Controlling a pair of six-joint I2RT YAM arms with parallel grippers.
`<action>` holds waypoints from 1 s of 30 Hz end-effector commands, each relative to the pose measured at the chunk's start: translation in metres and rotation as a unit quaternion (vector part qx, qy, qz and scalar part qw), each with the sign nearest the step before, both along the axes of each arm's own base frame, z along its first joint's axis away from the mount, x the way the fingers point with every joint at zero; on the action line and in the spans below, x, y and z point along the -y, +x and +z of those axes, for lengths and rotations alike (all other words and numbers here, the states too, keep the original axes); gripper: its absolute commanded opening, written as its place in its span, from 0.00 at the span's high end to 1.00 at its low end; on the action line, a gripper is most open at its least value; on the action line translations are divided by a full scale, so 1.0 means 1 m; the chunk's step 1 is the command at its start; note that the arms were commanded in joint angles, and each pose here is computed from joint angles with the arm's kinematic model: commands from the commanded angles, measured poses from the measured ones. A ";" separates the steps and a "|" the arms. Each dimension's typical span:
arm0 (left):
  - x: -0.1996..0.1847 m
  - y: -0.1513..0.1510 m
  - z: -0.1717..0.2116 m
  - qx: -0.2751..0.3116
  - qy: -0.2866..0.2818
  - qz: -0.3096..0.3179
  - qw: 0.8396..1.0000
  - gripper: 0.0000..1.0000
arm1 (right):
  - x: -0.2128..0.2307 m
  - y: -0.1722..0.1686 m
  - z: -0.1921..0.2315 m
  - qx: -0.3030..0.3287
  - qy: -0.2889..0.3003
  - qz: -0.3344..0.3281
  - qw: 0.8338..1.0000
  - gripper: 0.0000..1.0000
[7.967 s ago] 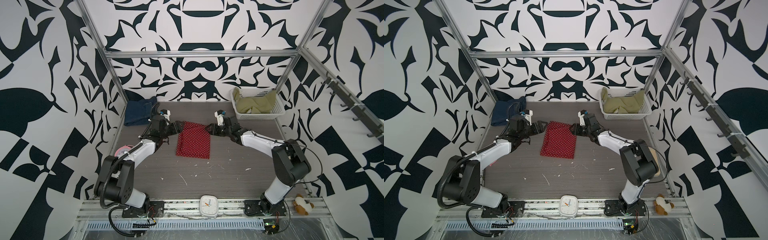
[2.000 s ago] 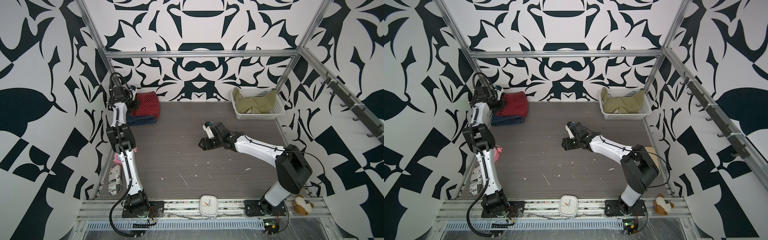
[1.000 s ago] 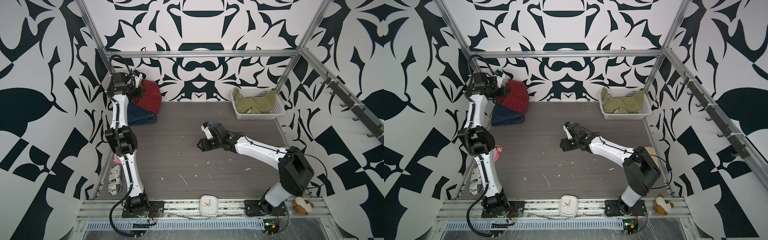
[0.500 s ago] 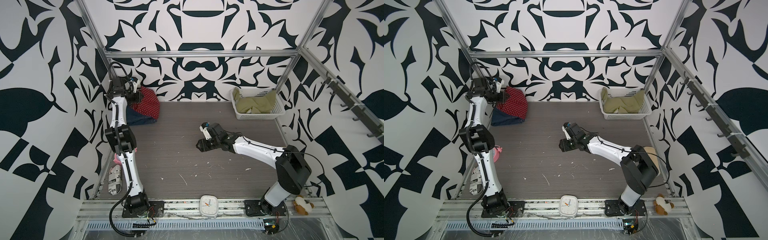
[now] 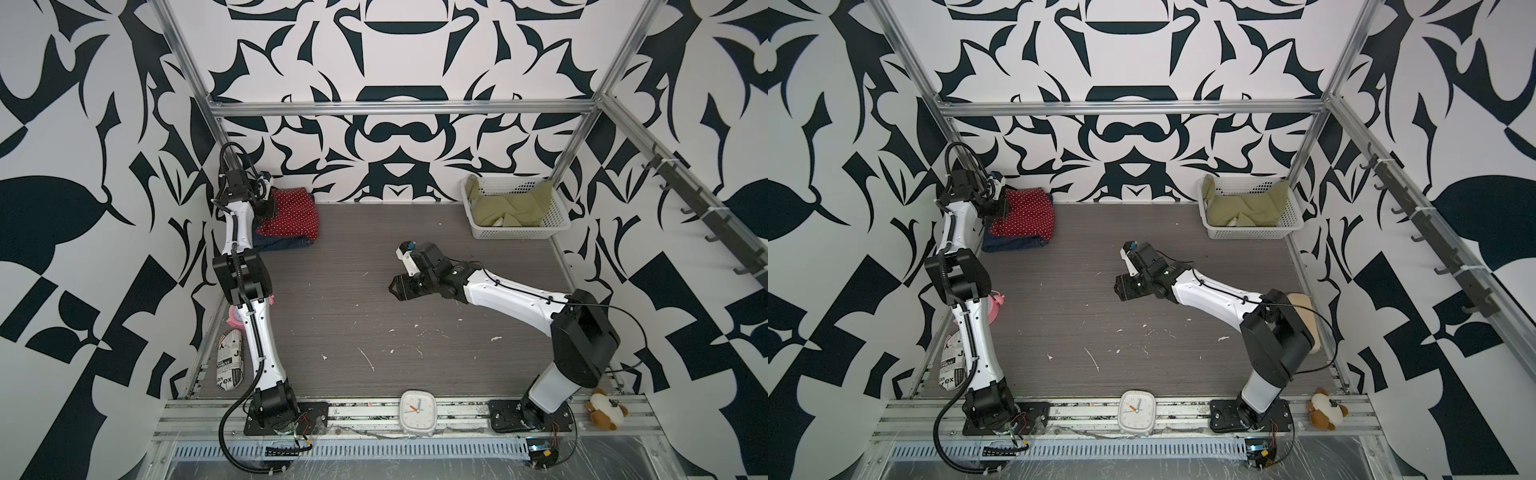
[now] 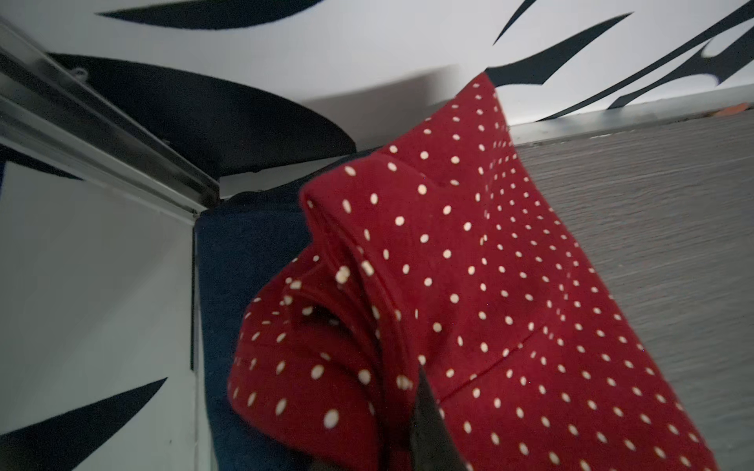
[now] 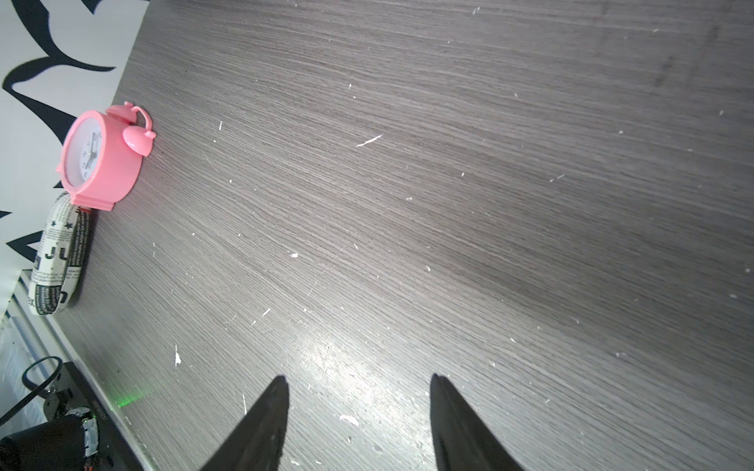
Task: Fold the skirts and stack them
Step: 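Lower the red dotted skirt onto the denim skirt with the left gripper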
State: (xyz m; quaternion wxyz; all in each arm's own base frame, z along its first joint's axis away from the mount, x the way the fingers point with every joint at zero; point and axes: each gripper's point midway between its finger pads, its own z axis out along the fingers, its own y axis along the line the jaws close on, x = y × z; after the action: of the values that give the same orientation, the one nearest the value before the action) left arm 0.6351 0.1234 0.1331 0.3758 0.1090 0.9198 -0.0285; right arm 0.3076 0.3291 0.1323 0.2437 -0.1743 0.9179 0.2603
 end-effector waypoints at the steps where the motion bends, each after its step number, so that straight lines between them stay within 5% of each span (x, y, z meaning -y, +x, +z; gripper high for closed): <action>1: -0.021 0.000 -0.001 -0.007 0.056 0.021 0.998 1.00 | -0.008 0.007 0.012 0.011 0.001 0.001 1.000 0.41; 8: -0.033 0.003 0.000 0.001 0.094 0.025 0.995 0.97 | -0.014 0.008 0.013 0.011 0.003 0.006 1.000 0.41; 9: -0.033 0.003 -0.003 -0.001 0.094 0.026 0.995 0.86 | -0.015 0.007 0.012 0.010 0.003 0.007 1.000 0.41; 11: -0.035 0.003 -0.009 -0.008 0.107 0.034 0.994 0.39 | -0.016 0.005 0.013 0.009 0.005 0.008 1.000 0.41; 13: -0.043 0.004 -0.003 -0.008 0.149 0.055 0.987 0.29 | -0.016 0.003 0.013 0.009 0.006 0.010 1.000 0.41; 14: -0.049 0.004 0.007 -0.001 0.169 0.073 0.983 0.10 | -0.015 0.003 0.013 0.009 0.006 0.010 1.000 0.41; 15: -0.052 0.004 0.019 0.008 0.178 0.088 0.980 0.07 | -0.015 0.002 0.014 0.010 0.006 0.010 1.000 0.41; 23: -0.011 -0.012 0.176 0.144 0.158 0.120 0.969 0.13 | -0.015 0.002 0.022 0.026 0.024 0.011 0.999 0.41; 25: 0.003 -0.015 0.196 0.159 0.183 0.123 0.962 0.25 | -0.015 0.001 0.026 0.032 0.030 0.011 0.999 0.41; 30: 0.016 -0.021 0.210 0.168 0.155 0.123 0.966 0.31 | -0.010 -0.004 0.031 0.042 0.045 0.010 0.998 0.41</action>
State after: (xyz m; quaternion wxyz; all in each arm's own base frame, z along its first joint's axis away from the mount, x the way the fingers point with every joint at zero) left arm 0.6168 0.1036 0.3555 0.5186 0.0699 0.8302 0.1923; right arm 0.3030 0.3347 0.1345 0.2500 -0.1819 0.9129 0.2667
